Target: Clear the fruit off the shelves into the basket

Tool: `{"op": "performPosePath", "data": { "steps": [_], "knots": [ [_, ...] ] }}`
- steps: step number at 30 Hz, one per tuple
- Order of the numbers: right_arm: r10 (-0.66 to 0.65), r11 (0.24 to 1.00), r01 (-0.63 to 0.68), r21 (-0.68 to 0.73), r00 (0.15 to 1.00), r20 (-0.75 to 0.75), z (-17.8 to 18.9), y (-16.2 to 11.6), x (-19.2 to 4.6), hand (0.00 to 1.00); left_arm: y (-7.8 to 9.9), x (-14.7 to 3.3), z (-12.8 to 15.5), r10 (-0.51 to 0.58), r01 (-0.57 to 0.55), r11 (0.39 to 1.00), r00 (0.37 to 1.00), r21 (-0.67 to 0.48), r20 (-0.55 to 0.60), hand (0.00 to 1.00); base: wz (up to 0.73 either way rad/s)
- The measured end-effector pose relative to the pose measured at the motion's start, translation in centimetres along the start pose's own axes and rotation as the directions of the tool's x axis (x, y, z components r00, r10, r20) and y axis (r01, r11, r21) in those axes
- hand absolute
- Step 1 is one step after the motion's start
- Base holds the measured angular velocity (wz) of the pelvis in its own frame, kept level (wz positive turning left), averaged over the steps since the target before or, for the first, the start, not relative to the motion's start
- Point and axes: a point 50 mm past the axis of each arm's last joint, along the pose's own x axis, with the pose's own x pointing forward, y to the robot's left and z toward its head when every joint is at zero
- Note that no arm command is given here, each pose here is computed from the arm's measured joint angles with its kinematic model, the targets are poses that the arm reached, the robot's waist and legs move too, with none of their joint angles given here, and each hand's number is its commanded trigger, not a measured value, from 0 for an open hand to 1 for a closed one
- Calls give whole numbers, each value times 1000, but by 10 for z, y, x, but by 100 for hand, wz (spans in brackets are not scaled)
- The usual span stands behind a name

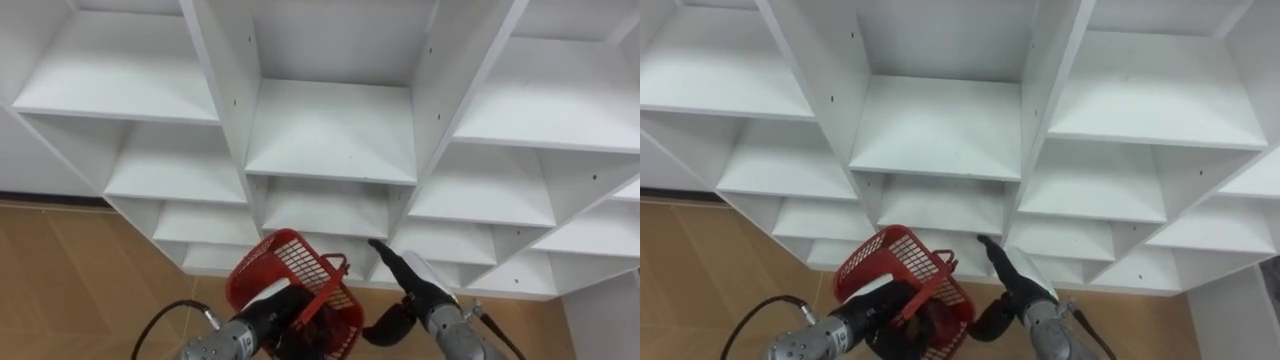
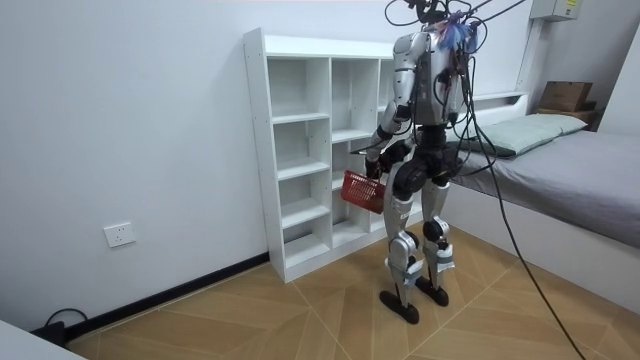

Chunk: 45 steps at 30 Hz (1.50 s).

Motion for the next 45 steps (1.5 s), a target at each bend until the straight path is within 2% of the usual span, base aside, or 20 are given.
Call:
{"op": "performPosePath", "data": {
  "steps": [6, 10, 16, 23, 30, 36, 42, 45],
  "knots": [
    [13, 1000, -13, 15, 1000, -5, -4, 5, -4, 0, 2, -3, -7, 20, -21, 998, 1000, -56, -16, 100, -1],
    [11, 1000, -10, 28, 999, -36, -15, 3, -11, 0, 5, -11, -22, 75, -80, 992, 995, -93, -59, 100, -2],
    [-25, 998, 30, 50, 995, -94, -34, 3, -22, 0, 0, -19, -42, 84, -99, 989, 988, -112, -130, 100, 0],
    [-74, 992, 91, 92, 982, -174, -58, 6, -41, 0, -4, -37, -69, 171, -214, 960, 959, -181, -226, 100, -1],
    [-68, 987, 105, 123, 959, -277, -82, 14, -60, 0, -3, -49, -92, 207, -289, 929, 924, -232, -321, 100, -12],
    [-31, 969, 131, 209, 907, -421, -111, 24, -76, 0, -13, -60, -117, 188, -343, 886, 880, -311, -436, 100, -6],
    [-30, 907, 261, 329, 822, -569, -138, 27, -98, 0, -14, -72, -131, 200, -407, 843, 844, -351, -498, 100, -2],
    [2, 867, 327, 375, 751, -660, -153, 33, -112, 0, -15, -77, -137, 201, -439, 817, 825, -374, -528, 100, 0]
  ]
}}
